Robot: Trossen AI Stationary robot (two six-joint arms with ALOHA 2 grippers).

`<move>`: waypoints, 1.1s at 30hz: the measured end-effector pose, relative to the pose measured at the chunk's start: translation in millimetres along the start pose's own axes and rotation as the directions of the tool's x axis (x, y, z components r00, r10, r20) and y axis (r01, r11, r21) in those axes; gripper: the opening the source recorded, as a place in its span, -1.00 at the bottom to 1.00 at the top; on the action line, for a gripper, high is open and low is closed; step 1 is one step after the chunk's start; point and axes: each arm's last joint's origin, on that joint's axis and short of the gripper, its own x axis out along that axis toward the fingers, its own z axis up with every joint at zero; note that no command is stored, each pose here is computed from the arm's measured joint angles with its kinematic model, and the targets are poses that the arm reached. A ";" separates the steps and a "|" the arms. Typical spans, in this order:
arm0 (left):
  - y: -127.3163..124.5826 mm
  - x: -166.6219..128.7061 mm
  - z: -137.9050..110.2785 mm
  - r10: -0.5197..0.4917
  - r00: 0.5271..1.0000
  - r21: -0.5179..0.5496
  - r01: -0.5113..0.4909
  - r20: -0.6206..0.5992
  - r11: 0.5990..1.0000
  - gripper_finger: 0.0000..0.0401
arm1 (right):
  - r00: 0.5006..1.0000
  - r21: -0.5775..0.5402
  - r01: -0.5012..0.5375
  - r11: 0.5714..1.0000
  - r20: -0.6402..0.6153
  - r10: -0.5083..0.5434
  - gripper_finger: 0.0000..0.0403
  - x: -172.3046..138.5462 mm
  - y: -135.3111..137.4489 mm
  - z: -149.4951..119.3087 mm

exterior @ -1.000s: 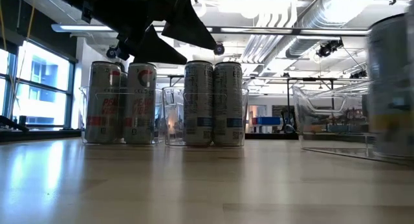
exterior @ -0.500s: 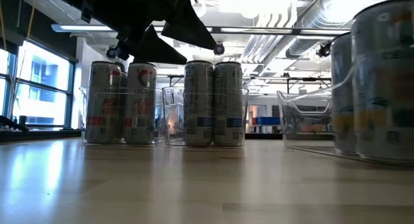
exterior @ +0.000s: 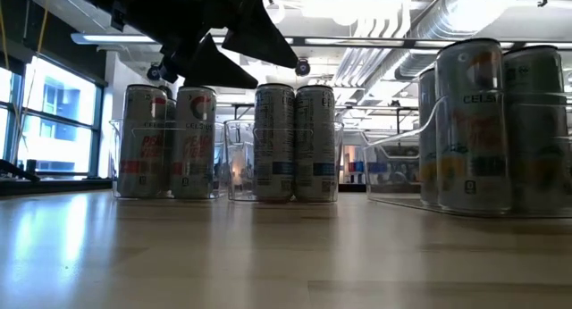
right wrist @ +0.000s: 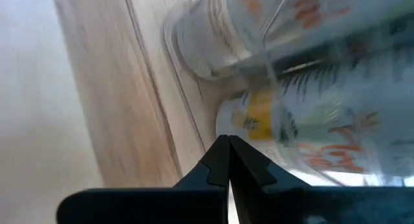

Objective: Sort soda cans
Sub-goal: Move the bottom transparent bin to the top right of the table

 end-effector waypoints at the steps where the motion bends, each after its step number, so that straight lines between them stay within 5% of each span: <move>1: -0.1 -0.2 -0.1 -0.001 1.000 0.000 0.001 0.000 1.000 0.85 | 1.000 0.001 0.005 1.000 -0.004 -0.005 -1.00 3.0 -0.5 -0.6; 15: -0.1 -0.1 0.0 -0.001 1.000 -0.007 0.001 0.000 1.000 0.85 | 0.995 0.017 0.103 0.994 0.004 -0.104 -1.00 46.2 -13.4 -0.1; 33: -0.2 -0.1 0.0 -0.004 1.000 -0.009 0.004 -0.001 1.000 0.85 | 0.989 -0.051 0.148 0.988 0.023 -0.147 -1.00 83.4 -32.2 36.5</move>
